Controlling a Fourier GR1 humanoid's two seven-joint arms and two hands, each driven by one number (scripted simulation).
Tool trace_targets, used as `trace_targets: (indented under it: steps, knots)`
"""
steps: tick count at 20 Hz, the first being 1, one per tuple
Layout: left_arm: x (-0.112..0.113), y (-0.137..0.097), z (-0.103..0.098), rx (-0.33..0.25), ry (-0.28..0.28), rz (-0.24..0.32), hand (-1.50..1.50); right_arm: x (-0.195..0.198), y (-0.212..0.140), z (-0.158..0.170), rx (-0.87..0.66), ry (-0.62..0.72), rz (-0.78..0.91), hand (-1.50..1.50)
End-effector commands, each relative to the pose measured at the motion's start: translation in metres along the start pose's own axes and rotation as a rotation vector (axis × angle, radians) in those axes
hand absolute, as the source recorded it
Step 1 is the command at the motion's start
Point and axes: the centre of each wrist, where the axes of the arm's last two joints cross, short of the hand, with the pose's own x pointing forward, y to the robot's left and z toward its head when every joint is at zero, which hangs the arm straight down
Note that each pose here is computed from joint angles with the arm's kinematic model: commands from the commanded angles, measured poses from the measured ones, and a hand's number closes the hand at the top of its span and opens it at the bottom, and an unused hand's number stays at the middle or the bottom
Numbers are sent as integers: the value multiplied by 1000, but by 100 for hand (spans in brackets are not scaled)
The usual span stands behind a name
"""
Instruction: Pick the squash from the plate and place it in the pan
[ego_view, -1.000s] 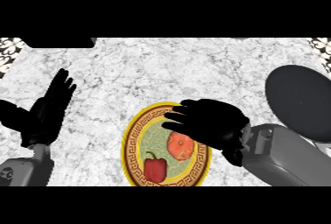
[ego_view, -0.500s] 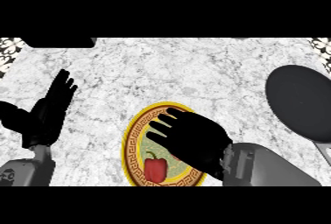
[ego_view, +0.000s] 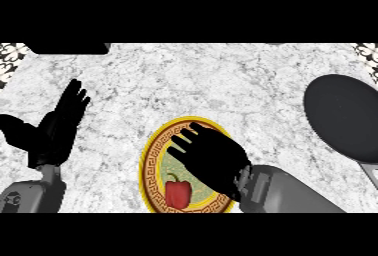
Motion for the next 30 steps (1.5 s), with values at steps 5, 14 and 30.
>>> trace_targets:
  steps: [5,14,30]
  knots:
    - [9,15,-10,10,-5,2,0,9,34,-23,20,5,-22,-150]
    - [22,22,0,2,-18,-2,0,-26,55,-47,53,0,0,-150]
    - [-15,0,6,-7,-9,4,0,0,63,-75,38,-116,-32,150]
